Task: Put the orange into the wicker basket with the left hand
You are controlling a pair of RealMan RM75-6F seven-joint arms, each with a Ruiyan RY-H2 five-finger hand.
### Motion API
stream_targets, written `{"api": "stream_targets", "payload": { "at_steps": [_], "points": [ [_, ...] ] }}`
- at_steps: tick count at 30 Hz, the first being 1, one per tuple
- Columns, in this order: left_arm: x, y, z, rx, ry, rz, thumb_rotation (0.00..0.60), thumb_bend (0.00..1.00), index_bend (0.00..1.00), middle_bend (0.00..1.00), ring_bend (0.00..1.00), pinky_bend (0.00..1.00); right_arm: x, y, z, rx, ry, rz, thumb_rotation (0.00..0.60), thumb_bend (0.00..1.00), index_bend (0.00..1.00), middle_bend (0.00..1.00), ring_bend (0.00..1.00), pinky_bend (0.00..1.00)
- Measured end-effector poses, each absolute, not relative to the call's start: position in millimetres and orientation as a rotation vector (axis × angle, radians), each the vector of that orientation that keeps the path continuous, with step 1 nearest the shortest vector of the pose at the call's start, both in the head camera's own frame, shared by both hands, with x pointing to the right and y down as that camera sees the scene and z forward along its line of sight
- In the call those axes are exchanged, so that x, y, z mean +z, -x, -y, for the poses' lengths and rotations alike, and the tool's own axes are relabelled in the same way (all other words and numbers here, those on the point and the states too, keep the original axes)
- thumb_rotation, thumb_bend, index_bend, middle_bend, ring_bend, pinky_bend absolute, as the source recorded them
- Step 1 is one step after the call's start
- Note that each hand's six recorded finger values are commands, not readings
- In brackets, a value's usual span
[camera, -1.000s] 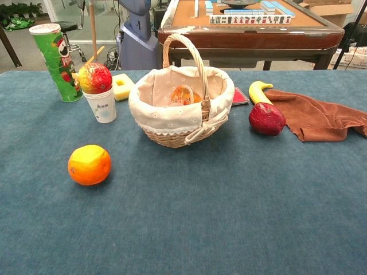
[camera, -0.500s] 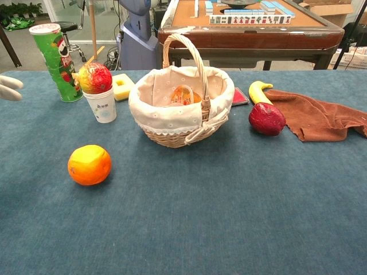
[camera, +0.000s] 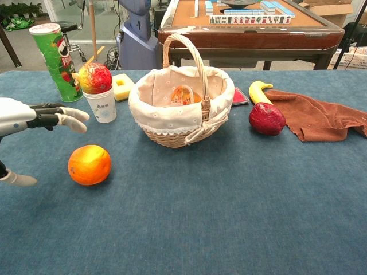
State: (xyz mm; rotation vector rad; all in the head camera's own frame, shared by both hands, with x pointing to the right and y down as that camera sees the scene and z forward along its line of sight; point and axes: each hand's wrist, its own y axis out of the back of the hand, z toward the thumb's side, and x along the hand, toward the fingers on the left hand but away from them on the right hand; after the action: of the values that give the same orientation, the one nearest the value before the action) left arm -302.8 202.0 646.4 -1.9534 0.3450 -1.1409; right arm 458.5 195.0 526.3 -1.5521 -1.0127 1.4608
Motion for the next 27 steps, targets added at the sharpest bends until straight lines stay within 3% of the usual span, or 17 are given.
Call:
{"api": "stream_targets", "payload": {
  "at_steps": [15, 22, 27],
  "points": [
    [681, 261, -196, -1.121, 1.979, -0.284, 0.6, 0.19, 0.22, 0.01, 0.09, 0.23, 528, -464, -197, 1.481, 1.549, 1.018, 0.6, 0.29, 0.35, 0.32, 0.33, 0.4],
    [696, 255, -192, -1.132, 1.956, -0.267, 0.6, 0.19, 0.3, 0.14, 0.23, 0.35, 528, -467, -199, 1.488, 1.546, 1.027, 0.6, 0.29, 0.35, 0.32, 0.33, 0.4],
    [700, 253, -189, -1.125, 1.944, -0.284, 0.6, 0.19, 0.43, 0.28, 0.37, 0.5, 528, -469, -200, 1.493, 1.545, 1.028, 0.6, 0.29, 0.35, 0.32, 0.33, 0.4]
  ]
}}
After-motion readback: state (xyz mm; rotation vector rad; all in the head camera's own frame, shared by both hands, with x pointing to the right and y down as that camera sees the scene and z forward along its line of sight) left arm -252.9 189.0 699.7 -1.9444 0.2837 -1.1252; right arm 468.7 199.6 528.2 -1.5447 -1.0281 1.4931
